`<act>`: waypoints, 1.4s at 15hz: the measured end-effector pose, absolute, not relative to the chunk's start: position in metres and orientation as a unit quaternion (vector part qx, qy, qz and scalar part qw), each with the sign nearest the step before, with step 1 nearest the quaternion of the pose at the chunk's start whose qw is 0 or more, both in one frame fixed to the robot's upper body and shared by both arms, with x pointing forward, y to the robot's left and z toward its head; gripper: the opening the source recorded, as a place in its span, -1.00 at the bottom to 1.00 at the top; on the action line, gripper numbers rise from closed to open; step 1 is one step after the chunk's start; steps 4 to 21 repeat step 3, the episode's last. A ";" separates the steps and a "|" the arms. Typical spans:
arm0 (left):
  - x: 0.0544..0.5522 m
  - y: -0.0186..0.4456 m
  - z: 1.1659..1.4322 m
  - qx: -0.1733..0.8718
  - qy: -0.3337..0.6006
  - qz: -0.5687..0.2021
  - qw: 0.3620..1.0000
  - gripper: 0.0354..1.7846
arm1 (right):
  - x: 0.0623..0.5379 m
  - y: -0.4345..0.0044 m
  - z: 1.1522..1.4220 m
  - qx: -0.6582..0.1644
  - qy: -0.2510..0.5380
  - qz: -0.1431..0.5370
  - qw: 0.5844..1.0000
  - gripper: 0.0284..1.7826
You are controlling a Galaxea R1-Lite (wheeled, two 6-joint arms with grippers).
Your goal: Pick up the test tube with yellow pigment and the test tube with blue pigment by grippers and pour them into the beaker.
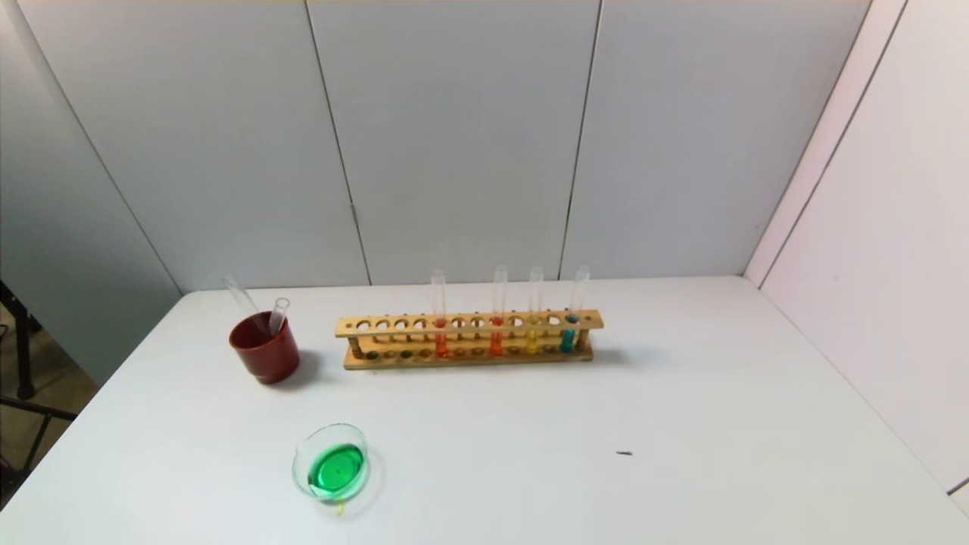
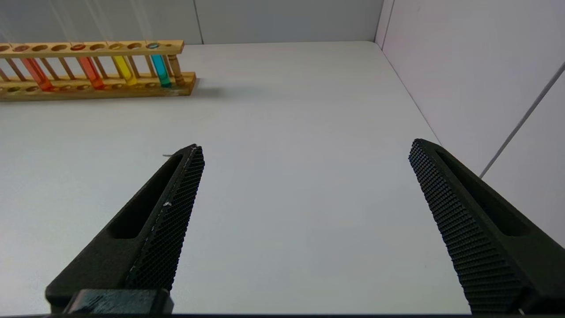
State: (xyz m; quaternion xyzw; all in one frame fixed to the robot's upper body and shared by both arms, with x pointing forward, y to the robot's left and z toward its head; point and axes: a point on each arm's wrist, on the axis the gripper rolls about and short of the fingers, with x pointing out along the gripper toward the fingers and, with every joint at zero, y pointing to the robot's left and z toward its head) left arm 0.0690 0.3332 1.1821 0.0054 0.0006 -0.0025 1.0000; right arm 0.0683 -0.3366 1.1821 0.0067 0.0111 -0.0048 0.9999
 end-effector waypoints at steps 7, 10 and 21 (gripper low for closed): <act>0.069 0.333 1.182 0.005 0.000 -0.003 1.000 0.96 | 0.068 -0.337 1.182 0.008 0.010 -0.005 1.000 0.91; 0.069 0.333 1.182 0.005 0.000 -0.003 1.000 0.96 | 0.068 -0.337 1.182 0.008 0.010 -0.005 1.000 0.91; 0.069 0.333 1.182 0.005 0.000 -0.003 1.000 0.96 | 0.068 -0.337 1.182 0.008 0.010 -0.005 1.000 0.91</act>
